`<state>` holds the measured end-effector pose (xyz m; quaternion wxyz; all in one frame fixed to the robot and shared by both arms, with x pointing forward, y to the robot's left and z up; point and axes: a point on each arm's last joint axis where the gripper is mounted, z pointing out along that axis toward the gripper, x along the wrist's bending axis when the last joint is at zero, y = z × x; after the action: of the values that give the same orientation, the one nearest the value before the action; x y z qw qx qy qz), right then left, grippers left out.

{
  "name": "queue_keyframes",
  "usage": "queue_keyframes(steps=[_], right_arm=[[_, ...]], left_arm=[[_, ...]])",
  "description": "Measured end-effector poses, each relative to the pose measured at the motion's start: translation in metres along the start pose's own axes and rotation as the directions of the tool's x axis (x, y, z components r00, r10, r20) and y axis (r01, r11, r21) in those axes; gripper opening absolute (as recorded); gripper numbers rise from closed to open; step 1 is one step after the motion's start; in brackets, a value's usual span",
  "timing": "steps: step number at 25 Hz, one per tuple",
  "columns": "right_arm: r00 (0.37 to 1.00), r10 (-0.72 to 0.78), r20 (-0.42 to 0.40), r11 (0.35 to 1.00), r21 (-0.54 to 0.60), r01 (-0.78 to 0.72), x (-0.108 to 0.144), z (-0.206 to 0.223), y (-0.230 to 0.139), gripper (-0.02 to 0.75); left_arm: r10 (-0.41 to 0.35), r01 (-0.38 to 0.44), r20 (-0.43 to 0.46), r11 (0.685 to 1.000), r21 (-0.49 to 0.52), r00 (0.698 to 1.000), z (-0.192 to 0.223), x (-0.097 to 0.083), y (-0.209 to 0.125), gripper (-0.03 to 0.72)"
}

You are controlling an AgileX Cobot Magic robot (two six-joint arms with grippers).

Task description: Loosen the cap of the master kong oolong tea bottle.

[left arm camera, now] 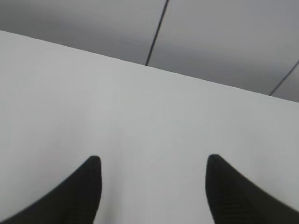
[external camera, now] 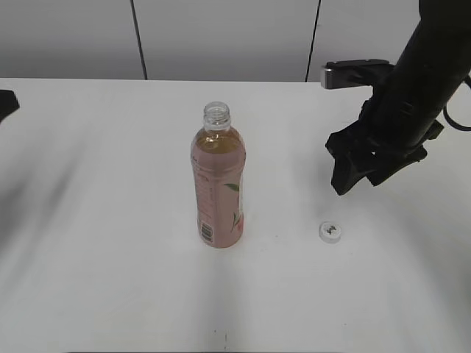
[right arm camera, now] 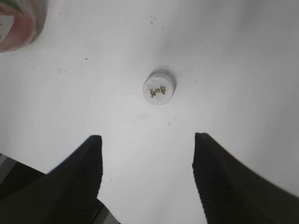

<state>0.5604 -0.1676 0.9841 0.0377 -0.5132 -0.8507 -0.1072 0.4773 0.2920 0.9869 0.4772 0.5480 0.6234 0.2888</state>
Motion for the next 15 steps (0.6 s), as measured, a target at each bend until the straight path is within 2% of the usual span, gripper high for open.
queue_keyframes(steps=[5, 7, 9, 11, 15], right_arm=[[1.0, -0.003, -0.013, 1.0, 0.023, 0.004, 0.007, -0.022, -0.011, 0.463], [1.0, -0.009, -0.014, 1.0, 0.022, 0.009, 0.01, -0.033, -0.019, 0.463], [1.0, -0.009, -0.008, 1.0, 0.0, 0.009, 0.014, -0.044, -0.03, 0.463], [1.0, -0.008, -0.001, 0.999, -0.04, 0.008, 0.018, -0.057, -0.045, 0.463], [1.0, -0.004, 0.019, 0.997, -0.081, 0.005, 0.024, -0.071, -0.077, 0.463]], left_arm=[[-0.038, 0.039, -0.154, 0.999, 0.005, 0.987, -0.044, 0.0, 0.017, 0.433], [-0.079, 0.094, -0.244, 0.994, 0.054, 0.967, -0.062, 0.003, 0.014, 0.433], [-0.076, 0.107, -0.295, 0.99, 0.088, 0.952, -0.08, 0.002, 0.011, 0.433], [-0.071, 0.11, -0.305, 0.987, 0.113, 0.95, -0.101, -0.003, 0.009, 0.433], [-0.042, 0.09, -0.235, 0.976, 0.198, 0.971, -0.128, -0.014, 0.0, 0.433]])
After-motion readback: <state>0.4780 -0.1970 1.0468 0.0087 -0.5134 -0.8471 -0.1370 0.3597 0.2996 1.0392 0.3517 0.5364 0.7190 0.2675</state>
